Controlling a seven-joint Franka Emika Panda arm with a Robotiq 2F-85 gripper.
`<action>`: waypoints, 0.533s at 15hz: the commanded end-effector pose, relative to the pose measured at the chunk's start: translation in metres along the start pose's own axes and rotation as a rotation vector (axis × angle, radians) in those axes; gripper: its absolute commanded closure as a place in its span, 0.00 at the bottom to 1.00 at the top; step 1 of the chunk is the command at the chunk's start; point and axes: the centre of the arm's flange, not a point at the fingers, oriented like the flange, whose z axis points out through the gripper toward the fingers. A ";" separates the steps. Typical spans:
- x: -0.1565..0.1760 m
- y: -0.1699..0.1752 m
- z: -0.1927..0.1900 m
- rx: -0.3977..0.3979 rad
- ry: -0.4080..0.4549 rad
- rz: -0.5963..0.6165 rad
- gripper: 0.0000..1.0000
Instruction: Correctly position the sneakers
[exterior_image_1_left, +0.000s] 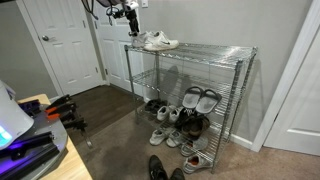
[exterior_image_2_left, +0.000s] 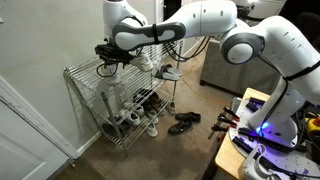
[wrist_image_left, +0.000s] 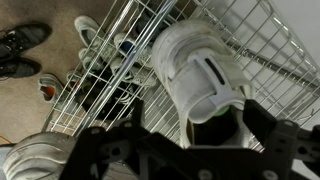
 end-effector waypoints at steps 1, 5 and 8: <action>0.007 -0.003 0.008 -0.070 0.028 -0.101 0.00; 0.011 0.002 0.006 -0.084 0.039 -0.142 0.00; 0.012 -0.001 0.005 -0.044 0.043 -0.058 0.00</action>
